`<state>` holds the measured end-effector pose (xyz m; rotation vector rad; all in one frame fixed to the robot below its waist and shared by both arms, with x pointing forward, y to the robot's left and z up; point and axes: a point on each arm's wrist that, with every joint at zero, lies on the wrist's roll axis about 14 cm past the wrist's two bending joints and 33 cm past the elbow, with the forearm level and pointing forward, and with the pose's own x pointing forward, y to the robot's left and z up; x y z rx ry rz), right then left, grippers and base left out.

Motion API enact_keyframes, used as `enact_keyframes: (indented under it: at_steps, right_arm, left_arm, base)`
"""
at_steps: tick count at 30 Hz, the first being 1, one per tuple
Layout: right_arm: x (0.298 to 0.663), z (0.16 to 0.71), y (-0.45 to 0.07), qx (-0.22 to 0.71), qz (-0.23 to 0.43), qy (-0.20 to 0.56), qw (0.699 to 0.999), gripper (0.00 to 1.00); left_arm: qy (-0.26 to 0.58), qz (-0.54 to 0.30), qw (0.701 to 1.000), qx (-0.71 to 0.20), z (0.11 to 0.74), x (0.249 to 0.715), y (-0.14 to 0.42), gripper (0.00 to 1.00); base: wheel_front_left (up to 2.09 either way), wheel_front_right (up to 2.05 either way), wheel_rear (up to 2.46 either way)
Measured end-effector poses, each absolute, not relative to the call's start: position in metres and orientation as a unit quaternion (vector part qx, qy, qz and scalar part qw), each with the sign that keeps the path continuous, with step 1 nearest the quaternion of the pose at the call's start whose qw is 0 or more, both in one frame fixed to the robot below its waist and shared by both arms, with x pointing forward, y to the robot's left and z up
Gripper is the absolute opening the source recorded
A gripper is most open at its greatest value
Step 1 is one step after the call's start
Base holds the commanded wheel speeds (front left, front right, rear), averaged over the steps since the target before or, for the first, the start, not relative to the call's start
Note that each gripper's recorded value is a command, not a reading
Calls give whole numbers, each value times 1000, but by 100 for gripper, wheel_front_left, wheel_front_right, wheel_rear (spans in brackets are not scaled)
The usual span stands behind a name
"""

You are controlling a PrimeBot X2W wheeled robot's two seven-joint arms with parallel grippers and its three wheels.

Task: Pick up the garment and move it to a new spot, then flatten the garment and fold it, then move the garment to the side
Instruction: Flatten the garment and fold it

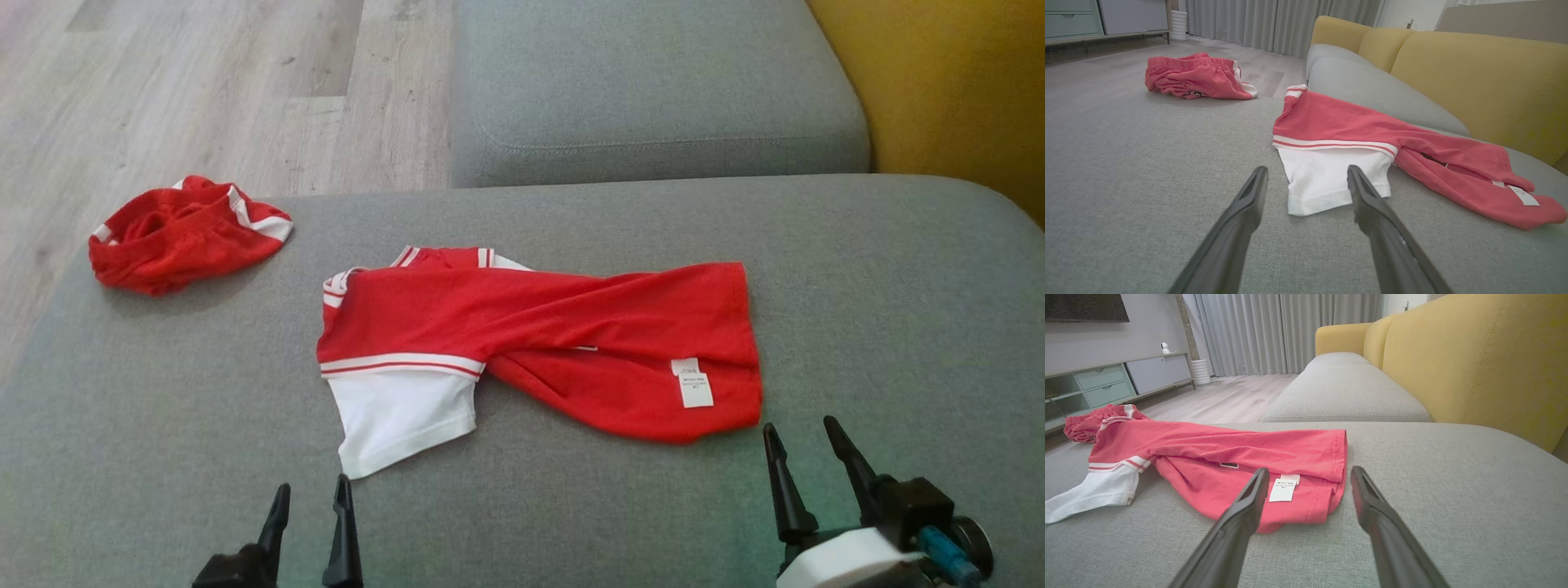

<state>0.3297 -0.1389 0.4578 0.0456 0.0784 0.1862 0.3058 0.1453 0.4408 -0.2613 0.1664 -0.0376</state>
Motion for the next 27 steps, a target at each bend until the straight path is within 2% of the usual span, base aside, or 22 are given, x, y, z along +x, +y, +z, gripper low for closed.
enact_keyframes:
  at_steps: [19, 27]
  right_arm:
    - [331, 446, -139, 26, 91, 59, 994, 100]
    - [343, 443, -137, 24, 94, 66, 993, 100]
  left_arm:
    - [113, -16, 986, -124, 424, 309, 146, 100]
    - [163, -25, 978, -129, 405, 337, 136, 100]
  base:
    - [0, 0, 0]
    - [0, 0, 0]
